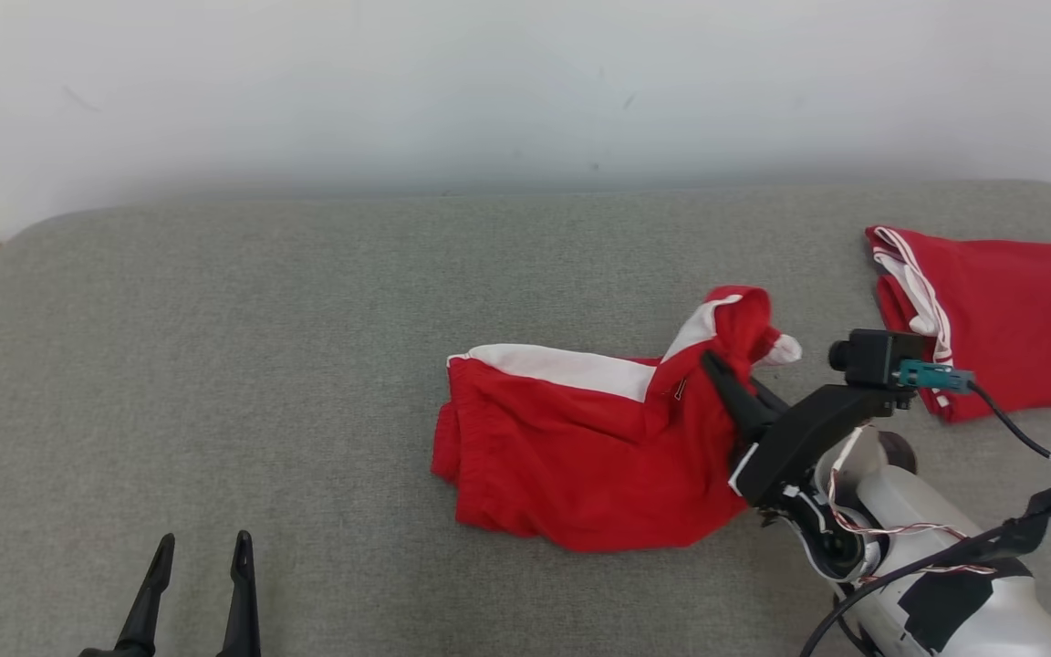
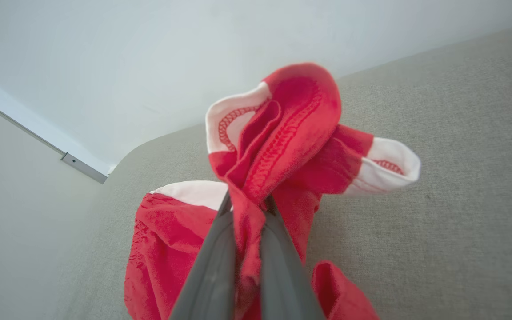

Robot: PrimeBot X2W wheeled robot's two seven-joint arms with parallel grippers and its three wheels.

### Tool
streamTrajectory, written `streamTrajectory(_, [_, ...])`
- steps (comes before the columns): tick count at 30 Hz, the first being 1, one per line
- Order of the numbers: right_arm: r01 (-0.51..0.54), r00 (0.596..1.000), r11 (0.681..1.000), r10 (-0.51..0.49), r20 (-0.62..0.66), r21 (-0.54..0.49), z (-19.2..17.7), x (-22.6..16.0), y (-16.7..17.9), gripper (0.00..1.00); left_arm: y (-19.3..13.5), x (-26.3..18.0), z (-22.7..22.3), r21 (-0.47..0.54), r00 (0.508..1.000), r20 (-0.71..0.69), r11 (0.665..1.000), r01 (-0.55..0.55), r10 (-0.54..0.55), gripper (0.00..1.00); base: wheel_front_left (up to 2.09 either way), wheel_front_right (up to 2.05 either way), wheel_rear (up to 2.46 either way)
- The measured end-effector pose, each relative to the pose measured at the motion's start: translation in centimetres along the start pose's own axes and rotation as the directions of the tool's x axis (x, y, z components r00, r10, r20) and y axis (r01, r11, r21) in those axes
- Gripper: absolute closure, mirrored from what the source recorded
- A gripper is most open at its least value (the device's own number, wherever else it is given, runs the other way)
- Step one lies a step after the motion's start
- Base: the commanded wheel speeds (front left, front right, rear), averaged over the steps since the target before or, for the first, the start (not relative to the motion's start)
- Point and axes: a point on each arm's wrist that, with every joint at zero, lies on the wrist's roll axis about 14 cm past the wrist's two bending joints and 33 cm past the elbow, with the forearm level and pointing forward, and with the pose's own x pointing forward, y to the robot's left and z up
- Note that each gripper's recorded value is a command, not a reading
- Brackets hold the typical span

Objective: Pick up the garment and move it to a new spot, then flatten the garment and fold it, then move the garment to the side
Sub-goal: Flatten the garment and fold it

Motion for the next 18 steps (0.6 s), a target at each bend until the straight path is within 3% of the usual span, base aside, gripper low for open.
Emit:
streamTrajectory(10, [-0.155, 0.987, 0.986, 0.158, -0.043, 0.060, -0.6, 2.4, 5.9, 1.00, 1.0, -0.8, 0.2, -0.006, 1.000, 0.000, 1.000, -0.030, 0.030, 0.00, 0.00, 0.00, 0.00])
streamTrajectory(18, [-0.191, 0.973, 0.980, 0.197, -0.117, 0.062, -2.4, 4.4, 8.2, 1.00, 1.2, -1.2, 0.2, -0.018, 0.999, -0.005, 0.999, -0.045, 0.045, 0.00, 0.00, 0.00, 0.00])
